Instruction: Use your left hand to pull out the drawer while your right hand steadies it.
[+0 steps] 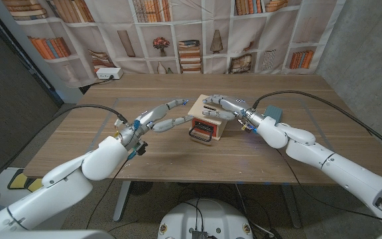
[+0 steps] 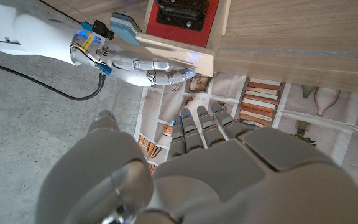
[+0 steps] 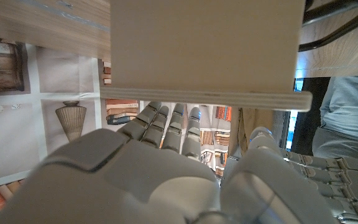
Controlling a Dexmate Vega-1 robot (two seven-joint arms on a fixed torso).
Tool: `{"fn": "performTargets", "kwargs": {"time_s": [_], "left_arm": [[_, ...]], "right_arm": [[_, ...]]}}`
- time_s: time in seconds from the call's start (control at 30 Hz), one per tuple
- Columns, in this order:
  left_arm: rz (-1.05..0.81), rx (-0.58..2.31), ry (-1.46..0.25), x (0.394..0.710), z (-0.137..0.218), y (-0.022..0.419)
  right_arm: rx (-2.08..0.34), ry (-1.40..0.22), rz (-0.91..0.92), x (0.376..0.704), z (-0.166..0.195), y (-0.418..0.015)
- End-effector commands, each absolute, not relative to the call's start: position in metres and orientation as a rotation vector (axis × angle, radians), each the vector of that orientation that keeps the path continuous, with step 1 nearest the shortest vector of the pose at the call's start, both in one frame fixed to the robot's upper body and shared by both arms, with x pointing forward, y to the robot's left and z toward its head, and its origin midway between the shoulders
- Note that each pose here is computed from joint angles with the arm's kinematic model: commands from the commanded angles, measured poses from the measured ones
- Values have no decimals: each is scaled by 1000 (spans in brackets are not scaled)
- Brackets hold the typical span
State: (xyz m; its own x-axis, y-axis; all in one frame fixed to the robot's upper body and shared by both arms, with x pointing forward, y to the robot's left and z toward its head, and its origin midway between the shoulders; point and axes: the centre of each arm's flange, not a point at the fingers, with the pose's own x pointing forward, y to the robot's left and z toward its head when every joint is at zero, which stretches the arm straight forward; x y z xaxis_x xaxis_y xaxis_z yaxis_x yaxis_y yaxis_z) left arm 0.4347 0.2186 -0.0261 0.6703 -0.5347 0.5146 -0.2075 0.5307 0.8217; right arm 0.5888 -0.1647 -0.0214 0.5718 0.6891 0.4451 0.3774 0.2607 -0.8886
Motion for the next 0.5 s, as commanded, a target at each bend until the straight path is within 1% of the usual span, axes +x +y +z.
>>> {"fn": "performTargets", "kwargs": {"time_s": [0.03,0.3,0.5], "left_arm": [[-238,1044,-834,441,-24,218],[-179,1128,-866,439,-24,218],[-177,1255,-833,434,-24,217]], "right_arm": [[-1408,-938,284,595,-32,-165],[-1408,-888,296,598,-36,-165],[-1399,-883,309,599,-39,-163]]}}
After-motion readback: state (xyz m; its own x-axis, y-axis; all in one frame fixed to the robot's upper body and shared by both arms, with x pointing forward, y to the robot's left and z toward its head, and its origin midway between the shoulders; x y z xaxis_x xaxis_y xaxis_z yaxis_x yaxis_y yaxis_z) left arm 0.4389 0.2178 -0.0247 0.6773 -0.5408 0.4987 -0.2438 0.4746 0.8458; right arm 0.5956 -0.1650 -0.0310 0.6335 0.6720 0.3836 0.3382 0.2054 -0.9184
